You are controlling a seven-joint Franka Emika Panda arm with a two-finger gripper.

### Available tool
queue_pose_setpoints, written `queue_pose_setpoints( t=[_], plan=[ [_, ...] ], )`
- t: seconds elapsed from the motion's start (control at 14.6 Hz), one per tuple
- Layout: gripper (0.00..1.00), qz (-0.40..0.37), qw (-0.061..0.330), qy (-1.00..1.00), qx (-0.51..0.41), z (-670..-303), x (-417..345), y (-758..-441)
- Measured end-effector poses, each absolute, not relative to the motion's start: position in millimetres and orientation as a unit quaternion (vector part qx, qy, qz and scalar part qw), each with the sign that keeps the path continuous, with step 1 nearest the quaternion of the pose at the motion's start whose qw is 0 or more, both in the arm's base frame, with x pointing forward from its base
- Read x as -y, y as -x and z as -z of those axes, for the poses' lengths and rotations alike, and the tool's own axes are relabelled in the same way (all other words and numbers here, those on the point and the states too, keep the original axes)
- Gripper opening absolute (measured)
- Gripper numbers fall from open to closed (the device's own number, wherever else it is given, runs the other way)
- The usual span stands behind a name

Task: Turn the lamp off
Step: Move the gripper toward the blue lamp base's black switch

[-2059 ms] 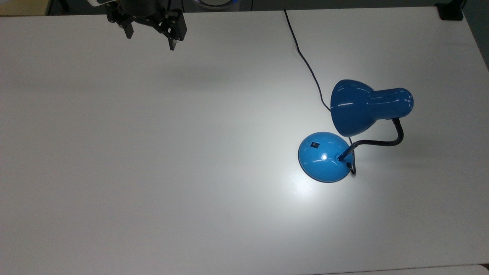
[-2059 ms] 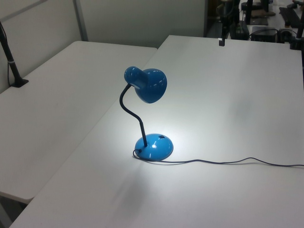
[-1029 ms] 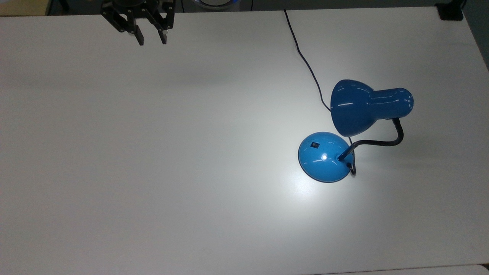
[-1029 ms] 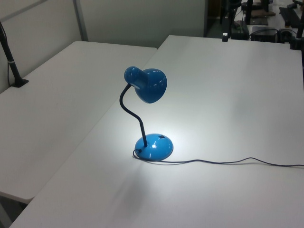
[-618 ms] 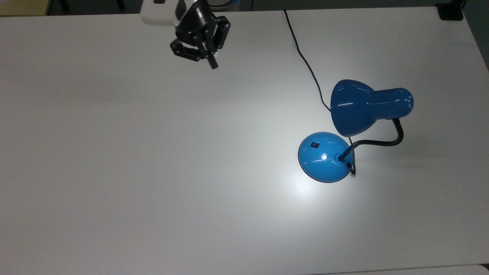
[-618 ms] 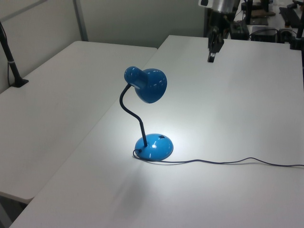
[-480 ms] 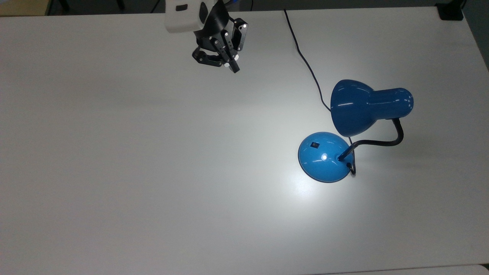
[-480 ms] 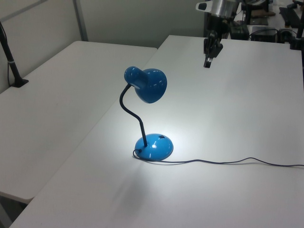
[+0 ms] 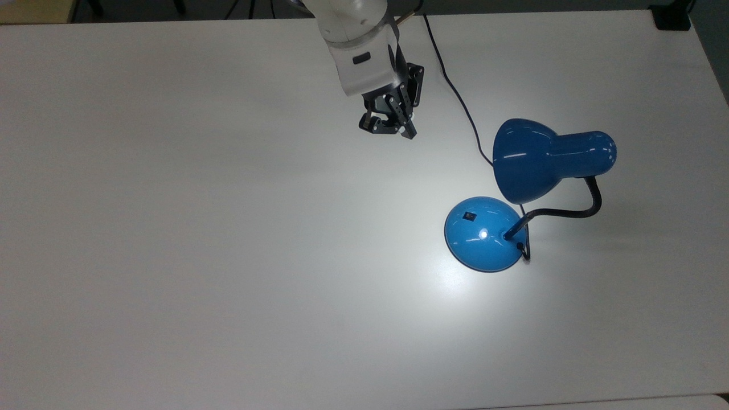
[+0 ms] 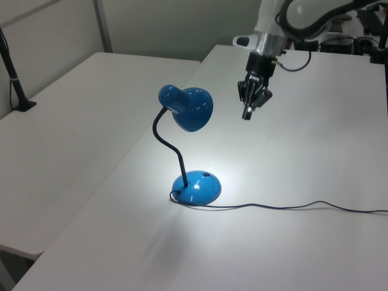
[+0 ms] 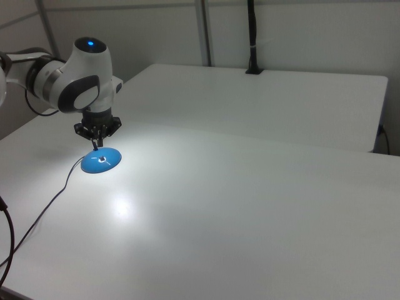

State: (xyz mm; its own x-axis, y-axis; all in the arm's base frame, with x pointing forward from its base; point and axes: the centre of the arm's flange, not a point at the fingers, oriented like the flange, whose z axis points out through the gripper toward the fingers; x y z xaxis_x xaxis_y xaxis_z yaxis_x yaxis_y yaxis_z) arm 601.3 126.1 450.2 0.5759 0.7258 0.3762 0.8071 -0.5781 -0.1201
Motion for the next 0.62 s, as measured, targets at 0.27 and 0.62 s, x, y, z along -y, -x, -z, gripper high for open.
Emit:
queue_pose_setpoints(
  t=[0.27,0.62],
  plan=[
    [0.01,0.149,0.143,0.871,0.445,-429,-153,-620],
    [0.01,0.187,0.115,0.867,0.448,-394,-188,-638]
  ],
)
